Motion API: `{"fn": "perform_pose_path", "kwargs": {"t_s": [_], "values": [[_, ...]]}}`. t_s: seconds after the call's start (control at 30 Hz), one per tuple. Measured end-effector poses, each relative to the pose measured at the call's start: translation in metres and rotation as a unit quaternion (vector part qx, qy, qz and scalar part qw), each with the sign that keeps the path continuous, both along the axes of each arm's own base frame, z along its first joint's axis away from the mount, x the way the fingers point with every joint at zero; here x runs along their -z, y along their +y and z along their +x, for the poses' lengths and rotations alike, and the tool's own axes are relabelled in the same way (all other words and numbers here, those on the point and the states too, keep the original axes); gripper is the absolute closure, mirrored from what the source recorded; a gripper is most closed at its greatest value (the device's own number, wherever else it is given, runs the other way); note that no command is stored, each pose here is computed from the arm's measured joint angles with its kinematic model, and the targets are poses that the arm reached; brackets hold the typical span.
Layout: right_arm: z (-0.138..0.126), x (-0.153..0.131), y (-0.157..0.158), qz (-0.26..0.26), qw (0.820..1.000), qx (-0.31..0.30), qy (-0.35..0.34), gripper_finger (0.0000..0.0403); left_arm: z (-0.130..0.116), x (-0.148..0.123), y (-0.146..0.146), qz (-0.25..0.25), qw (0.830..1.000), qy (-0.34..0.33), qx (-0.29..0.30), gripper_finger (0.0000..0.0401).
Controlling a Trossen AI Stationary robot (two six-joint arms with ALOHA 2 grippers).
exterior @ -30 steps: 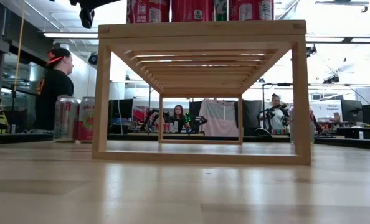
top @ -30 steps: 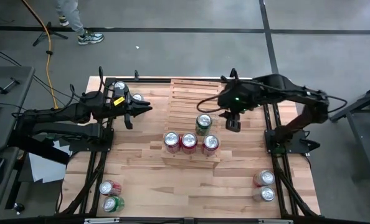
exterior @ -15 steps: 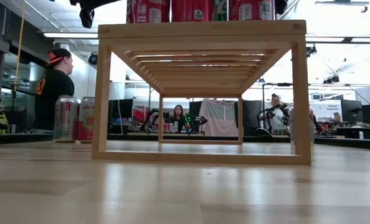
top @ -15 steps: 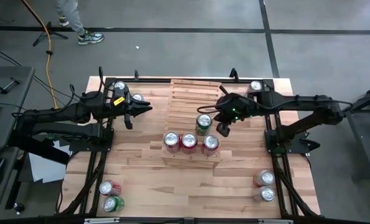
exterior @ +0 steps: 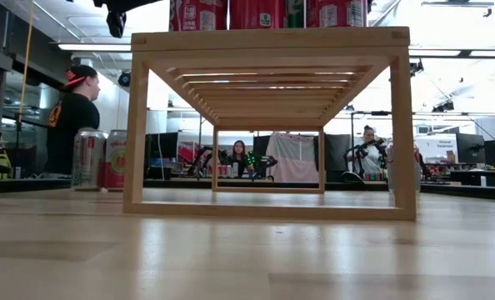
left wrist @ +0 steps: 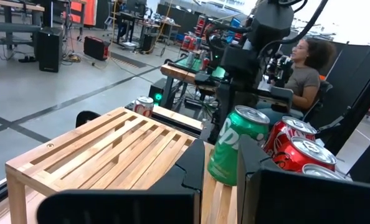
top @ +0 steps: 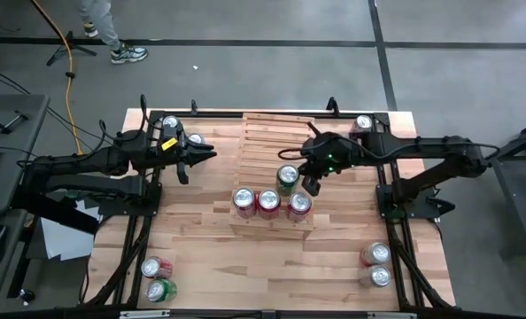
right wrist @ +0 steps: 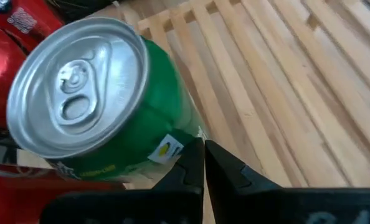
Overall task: Place canned beverage on shelf
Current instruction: Put the top right green soda can on the shelf
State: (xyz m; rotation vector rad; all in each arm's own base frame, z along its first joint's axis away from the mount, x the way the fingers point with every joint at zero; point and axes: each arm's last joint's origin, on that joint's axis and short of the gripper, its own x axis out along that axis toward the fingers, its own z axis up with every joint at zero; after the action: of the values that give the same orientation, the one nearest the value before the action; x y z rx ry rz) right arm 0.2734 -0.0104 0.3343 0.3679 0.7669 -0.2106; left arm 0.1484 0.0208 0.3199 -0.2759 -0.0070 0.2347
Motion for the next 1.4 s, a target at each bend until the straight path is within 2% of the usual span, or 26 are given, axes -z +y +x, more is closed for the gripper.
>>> {"fn": "perform_pose_path", "kwargs": {"t_s": [0.37, 0.53, 0.63, 0.7, 0.83, 0.87, 1.07, 1.4], "values": [[0.019, 0.004, 0.000, 0.016, 0.999, -0.026, -0.039, 0.0403, 0.000, 0.000, 0.000, 0.000, 1.000, 0.001, -0.001, 0.0398], [0.021, -0.003, -0.004, 0.011, 0.998, -0.026, -0.061, 0.0403, 0.000, 0.000, 0.000, 0.000, 1.000, 0.001, -0.001, 0.0398], [0.017, -0.016, -0.010, 0.015, 0.998, -0.014, -0.058, 0.0403, 0.000, 0.000, 0.000, 0.000, 1.000, 0.002, -0.001, 0.0398], [0.013, -0.027, -0.015, 0.050, 0.997, 0.010, -0.052, 0.0403, 0.000, 0.000, 0.000, 0.000, 1.000, 0.002, -0.001, 0.0398], [0.000, -0.045, -0.028, 0.205, 0.977, 0.059, -0.017, 0.0403, 0.000, 0.000, 0.000, 0.000, 1.000, 0.002, -0.001, 0.0398], [-0.004, -0.046, -0.030, 0.230, 0.971, 0.066, 0.001, 0.0403, 0.000, 0.000, 0.000, 0.000, 1.000, 0.002, -0.001, 0.0398], [-0.022, -0.034, -0.024, 0.237, 0.958, 0.110, 0.117, 0.0403, 0.000, 0.000, 0.000, 0.000, 1.000, 0.002, -0.001, 0.0398], [-0.005, -0.030, -0.009, 0.246, 0.956, 0.120, 0.104, 0.0403, 0.000, 0.001, 0.000, 0.000, 1.000, 0.002, -0.001, 0.0398]]}}
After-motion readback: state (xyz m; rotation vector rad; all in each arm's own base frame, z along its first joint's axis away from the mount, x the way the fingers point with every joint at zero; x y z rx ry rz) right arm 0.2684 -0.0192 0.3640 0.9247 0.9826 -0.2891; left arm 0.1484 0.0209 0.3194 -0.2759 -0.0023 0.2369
